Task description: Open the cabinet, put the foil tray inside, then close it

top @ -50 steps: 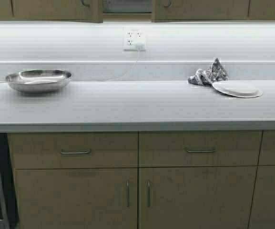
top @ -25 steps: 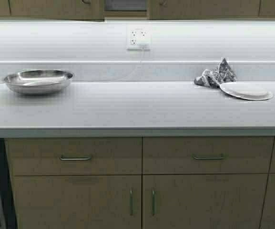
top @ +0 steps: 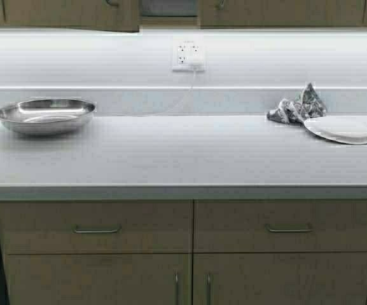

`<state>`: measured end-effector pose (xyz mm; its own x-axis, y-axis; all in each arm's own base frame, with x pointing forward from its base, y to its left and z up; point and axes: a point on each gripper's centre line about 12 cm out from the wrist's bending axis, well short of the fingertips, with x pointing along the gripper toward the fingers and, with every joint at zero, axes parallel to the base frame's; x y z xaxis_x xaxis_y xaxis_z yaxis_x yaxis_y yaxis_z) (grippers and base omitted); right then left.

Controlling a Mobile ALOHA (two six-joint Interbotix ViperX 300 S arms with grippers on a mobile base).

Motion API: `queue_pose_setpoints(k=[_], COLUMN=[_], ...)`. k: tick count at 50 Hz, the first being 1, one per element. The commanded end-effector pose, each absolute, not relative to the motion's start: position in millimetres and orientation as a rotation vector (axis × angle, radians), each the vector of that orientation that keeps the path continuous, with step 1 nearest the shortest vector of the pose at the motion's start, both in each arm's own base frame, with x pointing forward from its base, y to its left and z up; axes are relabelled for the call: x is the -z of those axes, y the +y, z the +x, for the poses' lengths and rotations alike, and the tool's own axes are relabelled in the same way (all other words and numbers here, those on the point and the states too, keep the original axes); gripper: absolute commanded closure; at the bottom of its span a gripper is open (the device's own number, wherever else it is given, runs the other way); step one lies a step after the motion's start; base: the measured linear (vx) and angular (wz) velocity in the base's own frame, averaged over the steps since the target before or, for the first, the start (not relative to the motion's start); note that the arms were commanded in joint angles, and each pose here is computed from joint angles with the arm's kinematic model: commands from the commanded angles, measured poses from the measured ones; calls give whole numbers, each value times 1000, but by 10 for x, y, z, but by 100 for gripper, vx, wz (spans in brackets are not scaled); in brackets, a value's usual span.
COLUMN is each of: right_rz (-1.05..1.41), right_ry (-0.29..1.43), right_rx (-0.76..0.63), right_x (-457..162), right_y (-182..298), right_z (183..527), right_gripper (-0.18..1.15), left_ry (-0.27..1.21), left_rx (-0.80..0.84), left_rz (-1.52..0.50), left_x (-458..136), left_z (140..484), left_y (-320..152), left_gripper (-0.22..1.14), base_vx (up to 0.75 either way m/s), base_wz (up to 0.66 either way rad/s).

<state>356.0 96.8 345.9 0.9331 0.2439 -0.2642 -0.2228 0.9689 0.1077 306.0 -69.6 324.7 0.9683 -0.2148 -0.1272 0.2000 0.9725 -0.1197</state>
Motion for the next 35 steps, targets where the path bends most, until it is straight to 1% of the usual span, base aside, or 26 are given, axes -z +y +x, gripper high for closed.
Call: queue_pose_setpoints(k=[1, 5, 14, 28, 31, 35], right_rz=[72, 71, 77, 85, 88, 88], right_ry=[277, 286, 230, 225, 221, 228], right_rx=[-252, -268, -322, -339, -339, -337], right_x=[-3406, -3335, -3356, -3365, -3382, -3374], right_y=[971, 1018, 1168, 1236, 1235, 1225], right_z=[3418, 3394, 3371, 3377, 3372, 3350], right_gripper=[90, 90, 90, 90, 90, 90], left_ry=[97, 89, 65, 115, 133, 150], left_rx=[216, 217, 219, 237, 239, 242], left_rz=[-105, -102, -106, -103, -102, -100], left_x=[-3425, -3490, -3683, -3745, -3727, -3699], left_z=[3114, 3217, 3545, 4197, 4212, 4095], left_y=[-719, -743, -821, -1054, -1066, -1051], left_gripper=[86, 86, 86, 86, 86, 86], base_vx=[21, 21, 19, 13, 7, 5], base_wz=[-3, -4, -6, -2, 1, -3])
